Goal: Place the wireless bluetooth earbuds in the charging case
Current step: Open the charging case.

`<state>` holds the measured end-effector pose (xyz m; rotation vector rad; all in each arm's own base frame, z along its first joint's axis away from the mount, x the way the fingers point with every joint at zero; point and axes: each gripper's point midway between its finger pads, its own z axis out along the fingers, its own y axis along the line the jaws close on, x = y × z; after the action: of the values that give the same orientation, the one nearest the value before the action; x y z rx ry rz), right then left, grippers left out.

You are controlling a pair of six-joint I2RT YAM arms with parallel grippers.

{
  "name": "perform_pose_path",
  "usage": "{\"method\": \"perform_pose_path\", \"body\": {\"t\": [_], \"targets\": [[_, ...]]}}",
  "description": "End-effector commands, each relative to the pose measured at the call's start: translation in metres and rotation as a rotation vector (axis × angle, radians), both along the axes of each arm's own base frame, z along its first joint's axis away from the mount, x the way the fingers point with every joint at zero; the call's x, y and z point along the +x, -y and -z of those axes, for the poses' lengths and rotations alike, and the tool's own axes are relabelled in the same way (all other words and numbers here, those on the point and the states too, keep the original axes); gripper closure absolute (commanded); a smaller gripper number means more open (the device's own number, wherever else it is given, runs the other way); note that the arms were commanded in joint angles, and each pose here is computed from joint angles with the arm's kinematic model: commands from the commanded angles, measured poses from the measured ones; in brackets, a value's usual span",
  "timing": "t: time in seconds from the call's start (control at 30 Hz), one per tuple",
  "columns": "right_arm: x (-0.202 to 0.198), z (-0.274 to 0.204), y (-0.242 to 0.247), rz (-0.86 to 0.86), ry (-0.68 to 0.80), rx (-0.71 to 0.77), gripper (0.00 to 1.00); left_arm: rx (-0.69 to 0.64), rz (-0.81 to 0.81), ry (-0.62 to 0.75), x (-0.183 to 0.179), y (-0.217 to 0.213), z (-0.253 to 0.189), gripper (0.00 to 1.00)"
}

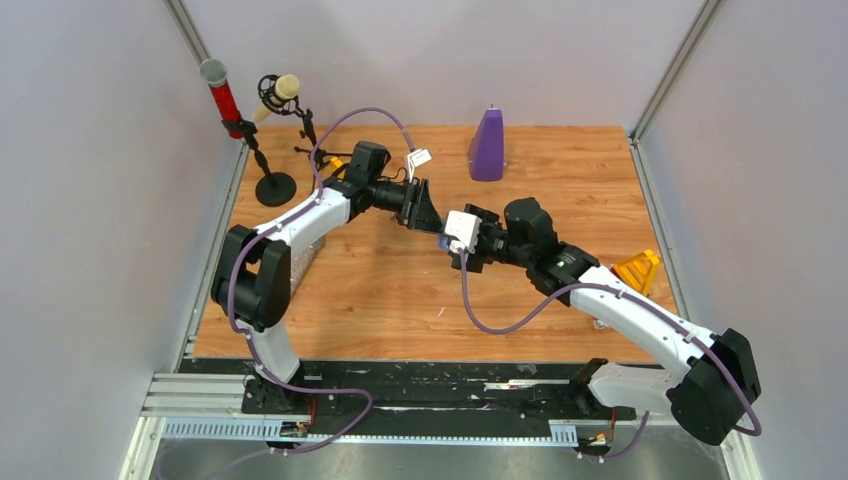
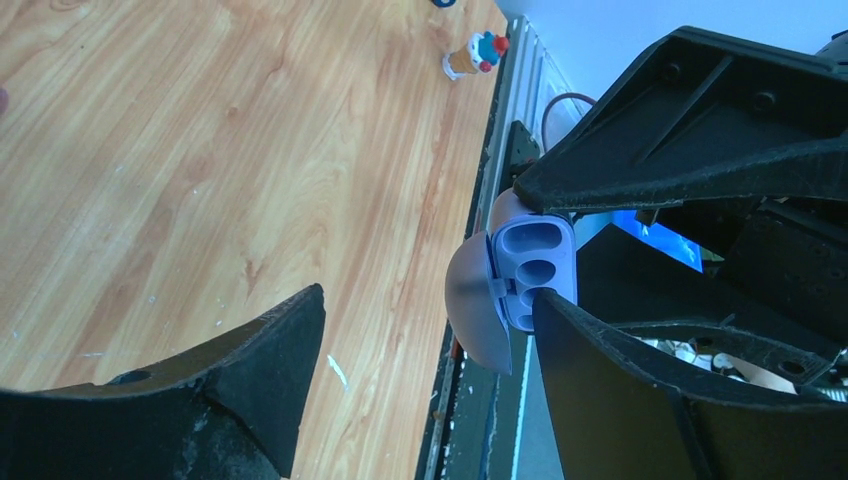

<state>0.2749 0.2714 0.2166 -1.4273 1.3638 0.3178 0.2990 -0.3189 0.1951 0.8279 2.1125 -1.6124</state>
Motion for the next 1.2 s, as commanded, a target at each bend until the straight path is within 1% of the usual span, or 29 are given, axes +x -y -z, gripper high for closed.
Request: {"method": "perform_pose_path", "body": {"t": [0.0, 0.13, 0.2, 0.23, 0.3, 0.57, 0.63, 0.67, 0.83, 0.93, 1.17], "targets": [[0.0037, -0.01, -0.0043, -0.002, 0.051, 0.02, 0.62, -0.041, 0.022, 0.009, -0.0018, 0.003, -0.0083, 0.18], [0.0037, -0.0086, -0.005, -0.003, 0.055, 0.018, 0.62, -0.051, 0.027, 0.004, -0.0021, 0.0036, -0.0099, 0.26], [0.0044, -0.0091, -0.0051, 0.001, 0.06, 0.018, 0.62, -0.055, 0.032, 0.0, -0.003, 0.0039, -0.0102, 0.31], [0.0056, -0.0101, -0.0047, 0.007, 0.065, 0.02, 0.62, -0.056, 0.034, -0.002, -0.0033, 0.0039, -0.0099, 0.35], [0.0067, -0.0099, -0.0046, 0.013, 0.069, 0.019, 0.62, -0.055, 0.035, -0.003, -0.0036, 0.0039, -0.0092, 0.39], [0.0089, -0.0088, -0.0039, 0.023, 0.077, 0.014, 0.62, -0.048, 0.036, 0.007, -0.0051, 0.0024, -0.009, 0.4], [0.009, -0.0088, -0.0037, 0.024, 0.078, 0.014, 0.62, -0.046, 0.035, 0.008, -0.0048, 0.002, -0.0084, 0.41], [0.009, -0.0087, -0.0037, 0.024, 0.077, 0.014, 0.62, -0.044, 0.035, 0.007, -0.005, 0.002, -0.008, 0.44], [0.0082, -0.0073, -0.0056, 0.019, 0.074, 0.011, 0.62, -0.042, 0.036, 0.005, -0.0047, 0.0022, -0.007, 0.46], [0.0074, -0.0057, -0.0076, 0.015, 0.073, 0.008, 0.61, -0.037, 0.031, 0.006, -0.0039, 0.0021, -0.0061, 0.5], [0.0067, -0.0037, -0.0102, 0.013, 0.074, 0.0, 0.62, -0.03, 0.025, 0.01, -0.0028, 0.0015, -0.0047, 0.51]]}}
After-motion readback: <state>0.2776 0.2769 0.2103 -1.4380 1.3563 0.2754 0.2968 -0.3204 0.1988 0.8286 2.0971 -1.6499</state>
